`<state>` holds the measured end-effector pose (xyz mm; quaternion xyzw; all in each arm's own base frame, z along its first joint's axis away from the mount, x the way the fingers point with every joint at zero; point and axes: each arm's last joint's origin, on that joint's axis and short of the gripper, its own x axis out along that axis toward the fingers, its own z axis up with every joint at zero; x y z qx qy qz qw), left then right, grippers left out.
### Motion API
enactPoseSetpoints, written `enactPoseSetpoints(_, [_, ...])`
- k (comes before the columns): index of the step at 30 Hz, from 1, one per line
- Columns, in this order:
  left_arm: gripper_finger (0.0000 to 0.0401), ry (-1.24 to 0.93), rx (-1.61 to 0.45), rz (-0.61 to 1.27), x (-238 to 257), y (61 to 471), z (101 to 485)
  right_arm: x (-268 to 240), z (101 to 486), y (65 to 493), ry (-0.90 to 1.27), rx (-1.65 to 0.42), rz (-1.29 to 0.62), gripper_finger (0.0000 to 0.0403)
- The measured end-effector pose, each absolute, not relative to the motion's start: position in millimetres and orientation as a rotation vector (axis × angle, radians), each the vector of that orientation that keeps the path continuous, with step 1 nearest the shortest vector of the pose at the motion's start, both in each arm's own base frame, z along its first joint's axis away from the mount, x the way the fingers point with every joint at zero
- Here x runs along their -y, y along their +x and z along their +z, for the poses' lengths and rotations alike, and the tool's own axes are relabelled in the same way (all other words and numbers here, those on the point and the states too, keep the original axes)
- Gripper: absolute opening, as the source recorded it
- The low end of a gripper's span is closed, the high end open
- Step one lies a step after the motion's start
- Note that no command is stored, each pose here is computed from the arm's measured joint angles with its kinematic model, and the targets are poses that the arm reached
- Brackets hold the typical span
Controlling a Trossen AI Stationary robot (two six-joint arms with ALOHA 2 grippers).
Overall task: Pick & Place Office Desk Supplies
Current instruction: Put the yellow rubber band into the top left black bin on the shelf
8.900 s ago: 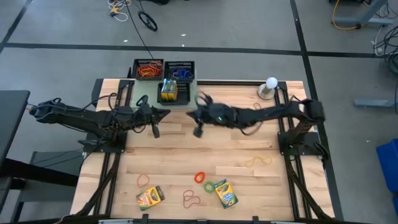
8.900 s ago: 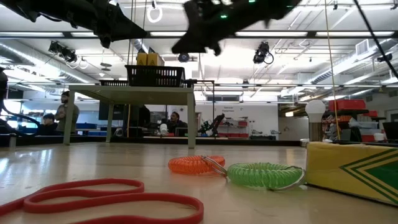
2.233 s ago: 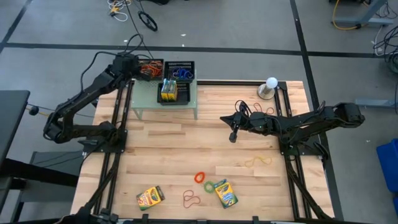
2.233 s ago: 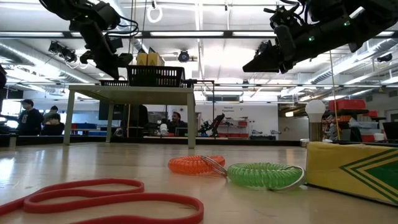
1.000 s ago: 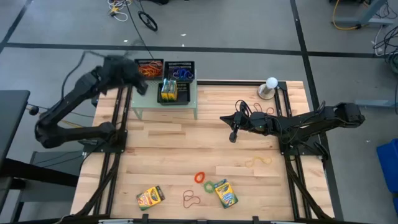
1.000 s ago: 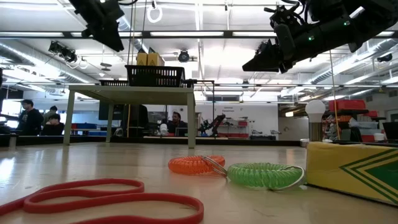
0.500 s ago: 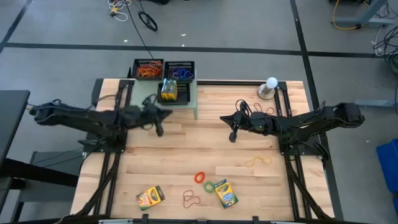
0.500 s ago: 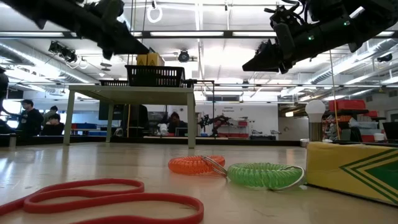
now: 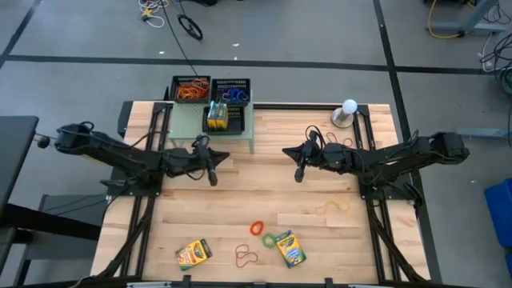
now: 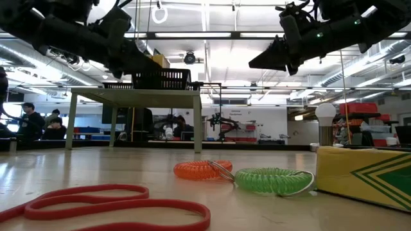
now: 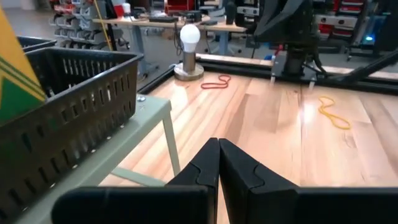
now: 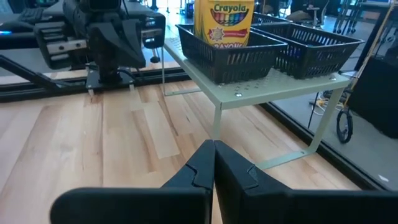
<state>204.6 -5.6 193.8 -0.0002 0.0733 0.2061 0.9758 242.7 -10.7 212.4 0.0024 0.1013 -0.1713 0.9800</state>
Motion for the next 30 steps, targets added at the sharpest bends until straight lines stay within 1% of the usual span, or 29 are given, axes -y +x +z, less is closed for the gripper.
enactPoseSetpoints(7, [0.0012,0.02,-0.158,0.409,7,213,185,11,212,243,0.002,-0.206,-0.345,0.0007])
enactPoseSetpoints(11, [0.0009,0.081,-0.154,0.369,14,214,186,8,208,242,0.067,-0.242,-0.345,0.0004])
enactPoseSetpoints(15, [0.0008,0.106,-0.11,0.323,22,214,191,-5,200,239,0.082,-0.307,-0.373,0.0003])
enactPoseSetpoints(20, [0.0017,0.1,-0.117,0.298,27,213,190,-25,202,237,0.142,-0.317,-0.397,0.0003])
enactPoseSetpoints(26, [0.002,0.08,-0.105,0.323,27,213,191,-48,213,232,0.17,-0.415,-0.579,0.0003])
enactPoseSetpoints(30, [0.002,0.083,-0.106,0.323,27,213,191,-60,220,227,0.2,-0.469,-0.585,0.0003])
